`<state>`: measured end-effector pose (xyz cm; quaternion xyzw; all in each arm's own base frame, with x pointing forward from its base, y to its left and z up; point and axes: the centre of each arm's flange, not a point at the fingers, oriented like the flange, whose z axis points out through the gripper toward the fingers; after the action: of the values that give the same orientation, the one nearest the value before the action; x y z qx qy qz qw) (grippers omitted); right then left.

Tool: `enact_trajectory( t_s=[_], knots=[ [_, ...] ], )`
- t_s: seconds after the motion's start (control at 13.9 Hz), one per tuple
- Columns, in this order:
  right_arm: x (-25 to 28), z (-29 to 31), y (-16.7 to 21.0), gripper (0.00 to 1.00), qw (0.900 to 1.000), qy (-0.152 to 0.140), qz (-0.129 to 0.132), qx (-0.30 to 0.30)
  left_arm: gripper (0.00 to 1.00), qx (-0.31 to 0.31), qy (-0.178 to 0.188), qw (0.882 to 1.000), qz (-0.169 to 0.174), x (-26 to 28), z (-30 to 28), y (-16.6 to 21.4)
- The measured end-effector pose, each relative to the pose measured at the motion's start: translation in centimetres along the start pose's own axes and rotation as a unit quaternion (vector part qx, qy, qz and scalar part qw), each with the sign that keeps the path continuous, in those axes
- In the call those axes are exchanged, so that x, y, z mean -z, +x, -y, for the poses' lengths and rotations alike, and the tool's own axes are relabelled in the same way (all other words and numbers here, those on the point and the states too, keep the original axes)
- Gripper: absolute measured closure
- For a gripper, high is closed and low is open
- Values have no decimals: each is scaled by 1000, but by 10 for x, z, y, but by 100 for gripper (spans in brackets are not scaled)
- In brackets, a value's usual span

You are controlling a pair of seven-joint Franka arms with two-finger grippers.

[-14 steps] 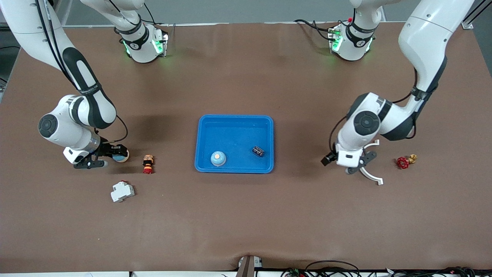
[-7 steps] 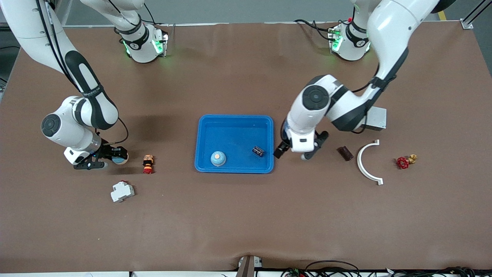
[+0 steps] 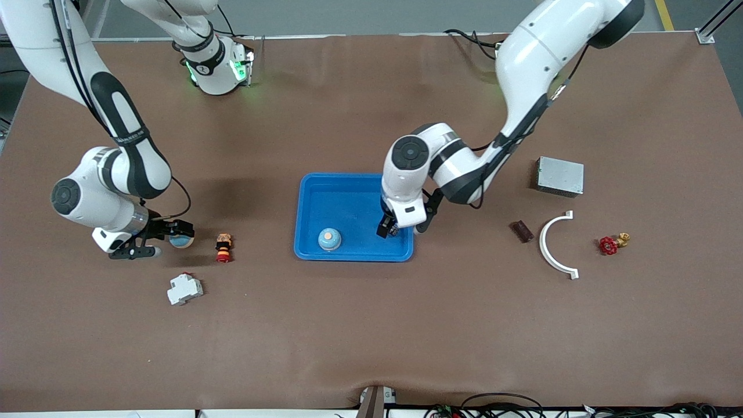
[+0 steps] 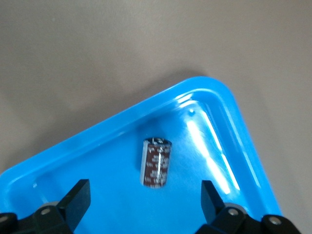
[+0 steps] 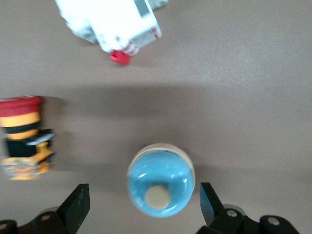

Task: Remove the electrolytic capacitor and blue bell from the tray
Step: 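Release the capacitor beside the arc while the right gripper sets the bell down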

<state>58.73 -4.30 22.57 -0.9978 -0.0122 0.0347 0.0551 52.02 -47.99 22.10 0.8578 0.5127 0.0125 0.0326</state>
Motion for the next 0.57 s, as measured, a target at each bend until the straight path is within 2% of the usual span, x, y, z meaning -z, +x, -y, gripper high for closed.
enact_trajectory(
  t_s=[0.14,0.22,0.36,0.57],
  knots=[
    [34,43,5,0,999,-32,8,-33,0,-6,-3,1000,-4,-23,2,-8],
    [48,82,3,0,997,-47,7,-53,8,-6,-3,1000,-2,-29,2,-7],
    [67,174,-6,0,994,-59,-9,-88,12,-3,-6,1000,0,-36,-1,-3],
    [81,268,-16,0,990,-52,-37,-126,44,-7,-8,1000,1,-36,-2,-1]
  ],
)
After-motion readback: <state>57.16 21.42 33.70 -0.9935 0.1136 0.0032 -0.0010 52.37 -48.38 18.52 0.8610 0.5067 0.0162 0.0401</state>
